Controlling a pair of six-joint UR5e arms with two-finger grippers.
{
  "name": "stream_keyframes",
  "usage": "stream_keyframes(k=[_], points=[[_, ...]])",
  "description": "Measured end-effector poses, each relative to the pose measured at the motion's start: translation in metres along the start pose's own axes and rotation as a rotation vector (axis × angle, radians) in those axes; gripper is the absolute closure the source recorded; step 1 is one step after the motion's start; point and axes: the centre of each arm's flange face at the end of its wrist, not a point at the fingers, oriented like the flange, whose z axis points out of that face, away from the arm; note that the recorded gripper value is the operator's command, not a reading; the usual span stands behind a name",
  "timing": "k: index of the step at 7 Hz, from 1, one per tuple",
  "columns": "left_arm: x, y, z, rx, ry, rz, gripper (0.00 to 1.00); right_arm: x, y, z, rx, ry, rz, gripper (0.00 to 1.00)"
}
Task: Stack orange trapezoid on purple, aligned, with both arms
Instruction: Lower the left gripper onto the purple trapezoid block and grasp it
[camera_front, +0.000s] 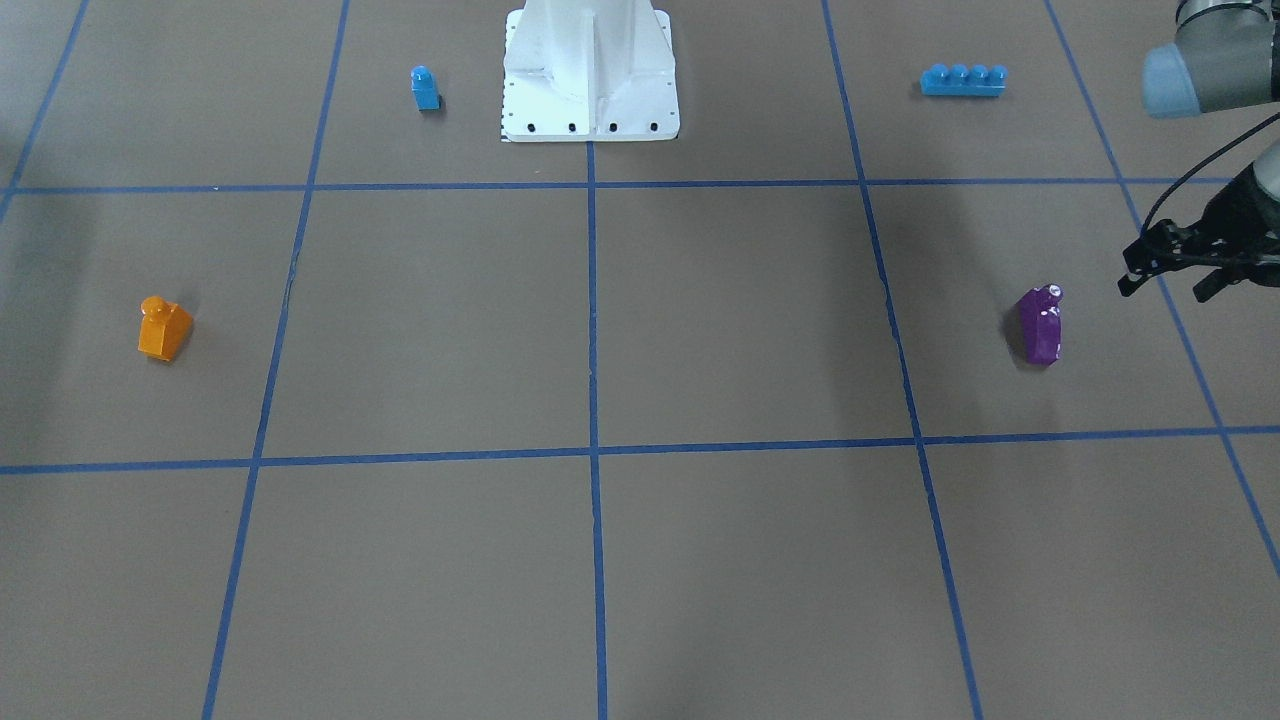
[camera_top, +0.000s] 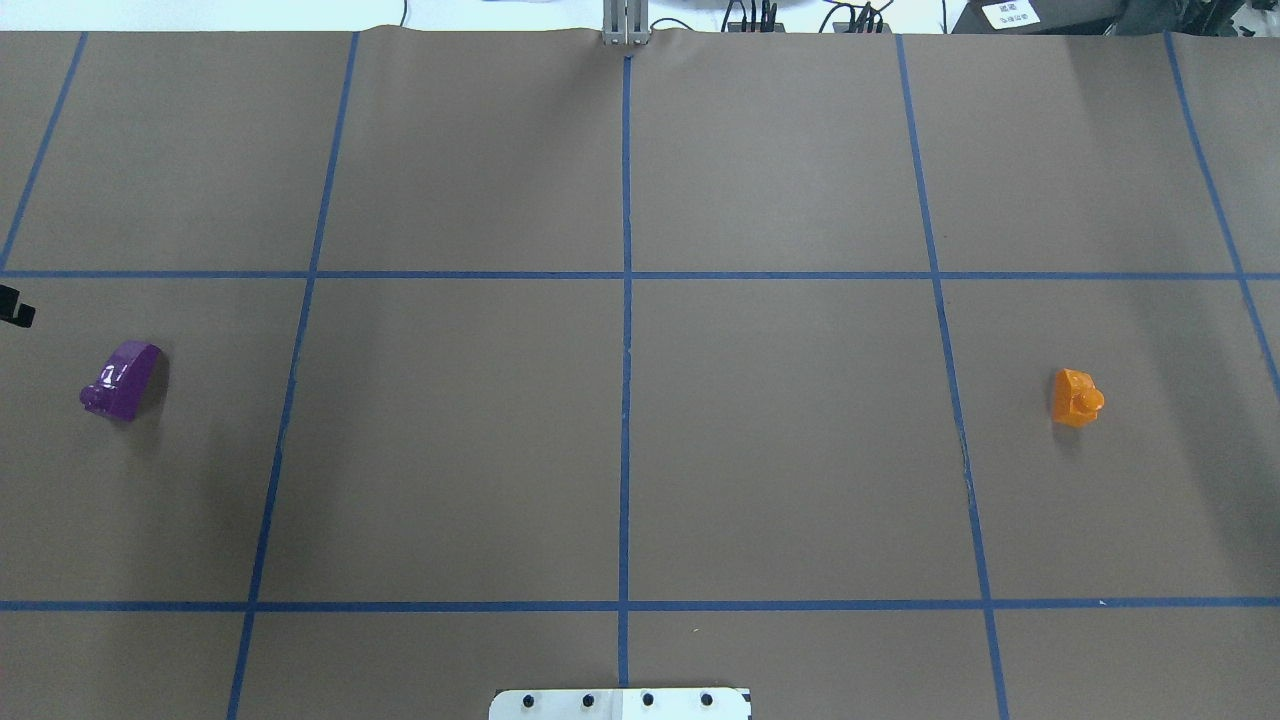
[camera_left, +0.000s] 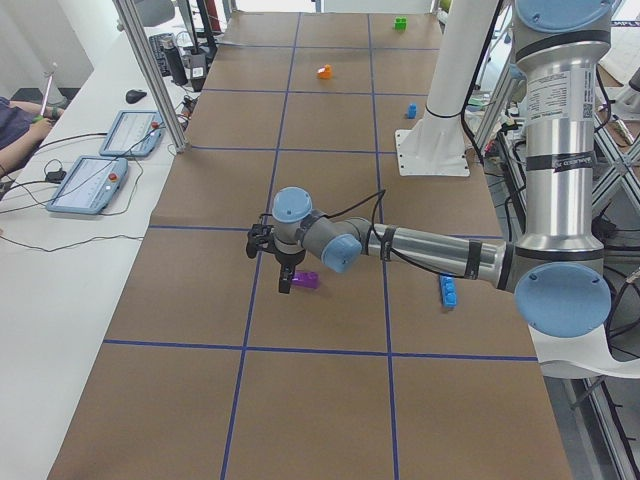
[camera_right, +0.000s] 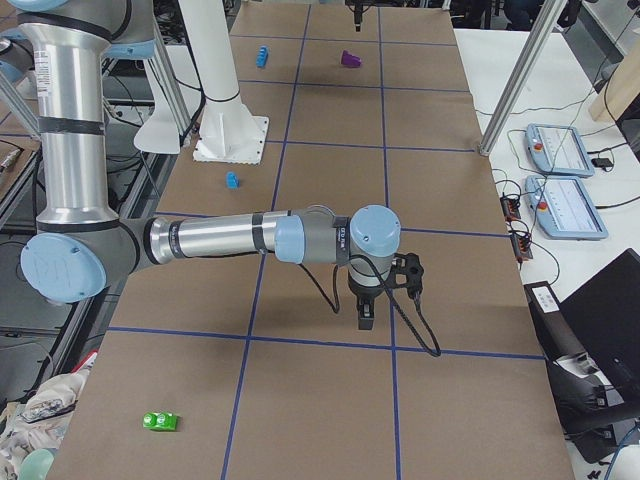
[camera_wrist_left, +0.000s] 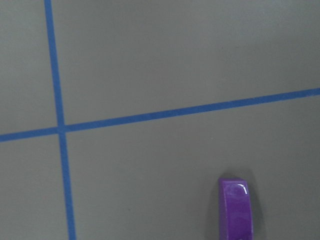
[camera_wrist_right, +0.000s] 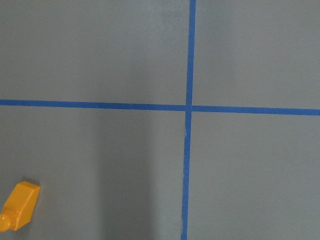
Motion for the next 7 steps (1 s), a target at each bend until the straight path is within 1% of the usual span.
stream_keyframes(k=[2,3,4,5,6,7], points=[[0.025,0.022,0.045,0.003,-0.028,-0.010,0.00,-0.003,-0.001,-0.001,0.002,-0.007,0.002,0.00],[0.031,0.030,0.063,-0.002,-0.025,-0.008,0.00,-0.004,-0.001,-0.001,0.002,-0.010,0.006,0.00],[0.039,0.037,0.078,-0.016,-0.018,-0.001,0.10,-0.004,-0.002,-0.001,0.003,-0.010,0.006,0.00],[0.048,0.043,0.089,-0.032,-0.013,0.010,0.65,-0.004,-0.002,-0.002,0.004,-0.009,0.005,0.00],[0.053,0.046,0.095,-0.045,-0.012,0.017,1.00,-0.005,-0.002,-0.002,0.004,-0.009,0.005,0.00],[0.055,0.048,0.099,-0.053,-0.013,0.020,1.00,-0.005,-0.002,-0.002,0.005,-0.008,0.004,0.00]])
